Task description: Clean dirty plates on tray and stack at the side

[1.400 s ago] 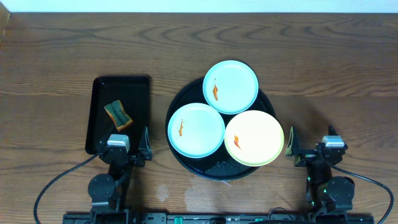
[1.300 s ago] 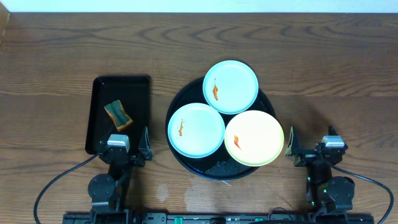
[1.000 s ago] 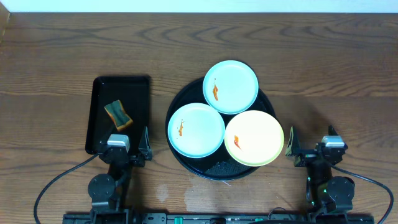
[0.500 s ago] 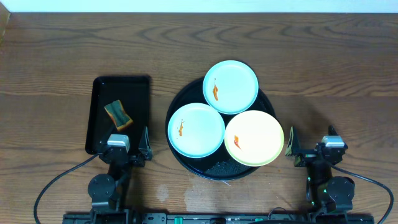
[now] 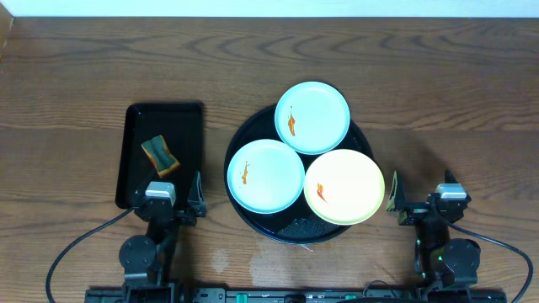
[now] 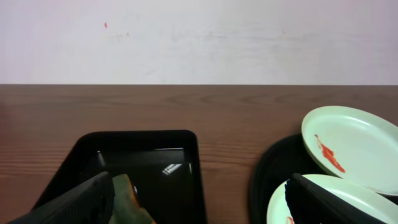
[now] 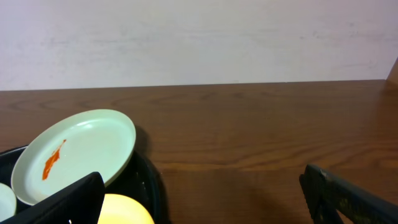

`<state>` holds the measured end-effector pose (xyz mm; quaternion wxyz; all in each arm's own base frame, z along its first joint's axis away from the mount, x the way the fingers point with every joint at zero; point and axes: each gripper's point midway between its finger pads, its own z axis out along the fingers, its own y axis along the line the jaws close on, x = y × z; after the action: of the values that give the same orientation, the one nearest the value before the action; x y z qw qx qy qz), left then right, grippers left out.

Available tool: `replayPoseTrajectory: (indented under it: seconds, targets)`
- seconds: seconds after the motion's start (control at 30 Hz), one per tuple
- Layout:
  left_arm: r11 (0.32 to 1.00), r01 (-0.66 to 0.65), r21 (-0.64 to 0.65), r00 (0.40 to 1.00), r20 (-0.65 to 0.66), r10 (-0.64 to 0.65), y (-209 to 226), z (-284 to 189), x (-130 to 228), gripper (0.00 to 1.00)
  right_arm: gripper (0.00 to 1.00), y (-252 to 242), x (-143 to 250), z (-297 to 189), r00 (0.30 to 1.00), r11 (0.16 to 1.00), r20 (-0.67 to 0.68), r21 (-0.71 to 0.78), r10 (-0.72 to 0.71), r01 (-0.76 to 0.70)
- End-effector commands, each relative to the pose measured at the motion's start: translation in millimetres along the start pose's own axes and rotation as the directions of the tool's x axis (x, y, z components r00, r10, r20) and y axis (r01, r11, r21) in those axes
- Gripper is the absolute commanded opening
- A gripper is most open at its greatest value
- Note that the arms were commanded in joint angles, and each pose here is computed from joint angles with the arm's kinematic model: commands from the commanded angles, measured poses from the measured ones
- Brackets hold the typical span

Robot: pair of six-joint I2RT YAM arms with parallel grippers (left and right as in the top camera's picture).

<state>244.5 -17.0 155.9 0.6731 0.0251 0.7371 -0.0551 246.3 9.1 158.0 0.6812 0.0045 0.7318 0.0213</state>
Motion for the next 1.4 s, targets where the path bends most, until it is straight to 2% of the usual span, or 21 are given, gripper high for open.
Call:
replayPoseTrajectory:
  seconds: [0.0,0.07,0.13,0.17,0.23,0.3,0.4,0.5,0.6,0.67,0.73,0.77,0.8,0.87,0.93,1.0,1.1,1.13,1.27,1.37]
  targets:
    - [0.985,0.091,0.147,0.995,-0.050,-0.084,-26,-1,12,0.88,0.99,-3,0,0,1.000,1.000,0.000,0.014,-0.012,0.011]
    - [0.949,0.179,0.259,0.983,-0.084,-0.163,-47,-6,12,0.89,0.99,-3,0,0,1.000,1.000,0.000,0.014,-0.012,0.011]
    - [0.881,0.284,0.379,0.958,-0.153,-0.243,-70,-14,13,0.89,0.99,-3,0,0,1.000,1.000,0.000,0.014,-0.012,0.011]
    - [0.852,0.320,0.415,0.946,-0.182,-0.267,-78,-18,13,0.89,0.99,-3,0,0,1.000,1.000,0.000,0.014,-0.012,0.011]
    - [0.846,0.318,0.428,0.948,-0.177,-0.266,-80,-19,11,0.88,0.99,-3,0,0,1.000,1.000,0.000,0.014,-0.012,0.011]
    - [0.855,0.286,0.433,0.958,-0.118,-0.260,-77,-18,-2,0.88,0.99,-3,0,0,1.000,1.000,0.000,0.014,-0.012,0.011]
    - [0.848,0.190,0.494,0.968,0.047,-0.245,-82,-24,-41,0.89,0.99,-3,0,0,1.000,1.000,0.000,0.014,-0.012,0.011]
    - [0.854,0.095,0.511,0.953,0.201,-0.226,-83,-34,-78,0.89,0.99,-3,0,0,1.000,1.000,0.000,0.014,-0.012,0.011]
    - [0.881,0.035,0.471,0.940,0.284,-0.190,-78,-40,-104,0.89,0.99,-3,0,0,1.000,1.000,0.000,0.014,-0.012,0.011]
    - [0.902,-0.053,0.429,0.932,0.346,-0.110,-76,-44,-122,0.89,0.99,-3,0,0,1.000,1.000,0.000,0.014,-0.012,0.011]
    - [0.940,-0.089,0.328,0.926,0.375,-0.043,-64,-41,-146,0.89,0.99,-3,0,0,1.000,1.000,0.000,0.014,-0.012,0.011]
    - [0.959,-0.061,0.278,0.934,0.356,-0.044,-54,-37,-152,0.89,0.99,-3,0,0,1.000,1.000,0.000,0.014,-0.012,0.011]
    - [0.989,0.024,0.147,0.963,0.262,-0.062,-30,-23,-154,0.89,0.99,-3,0,0,1.000,1.000,0.000,0.014,-0.012,0.011]
    - [0.996,0.088,0.001,0.990,0.109,-0.087,-4,-10,-144,0.89,0.99,-3,0,0,1.000,1.000,0.000,0.014,-0.012,0.011]
    - [0.987,0.106,-0.119,0.992,-0.052,-0.113,15,1,-129,0.88,0.99,-3,0,0,1.000,1.000,0.000,0.014,-0.012,0.011]
    - [0.979,0.100,-0.178,0.969,-0.205,-0.137,23,9,-113,0.89,0.99,-3,0,0,1.000,1.000,0.000,0.014,-0.012,0.011]
    - [0.978,0.101,-0.184,0.913,-0.372,-0.165,22,22,-98,0.89,0.99,-3,0,0,1.000,1.000,0.000,0.014,-0.012,0.011]
    - [0.982,0.124,-0.144,0.881,-0.439,-0.176,14,33,-91,0.89,0.99,-3,0,0,1.000,1.000,0.000,0.014,-0.012,0.011]
    - [0.981,0.194,-0.020,0.859,-0.479,-0.179,-9,48,-86,0.89,0.99,-3,0,0,1.000,1.000,0.000,0.014,-0.012,0.011]
    - [0.978,0.191,-0.084,0.853,-0.479,-0.207,2,51,-87,0.89,0.99,-3,0,0,1.000,1.000,0.000,0.014,-0.012,0.011]
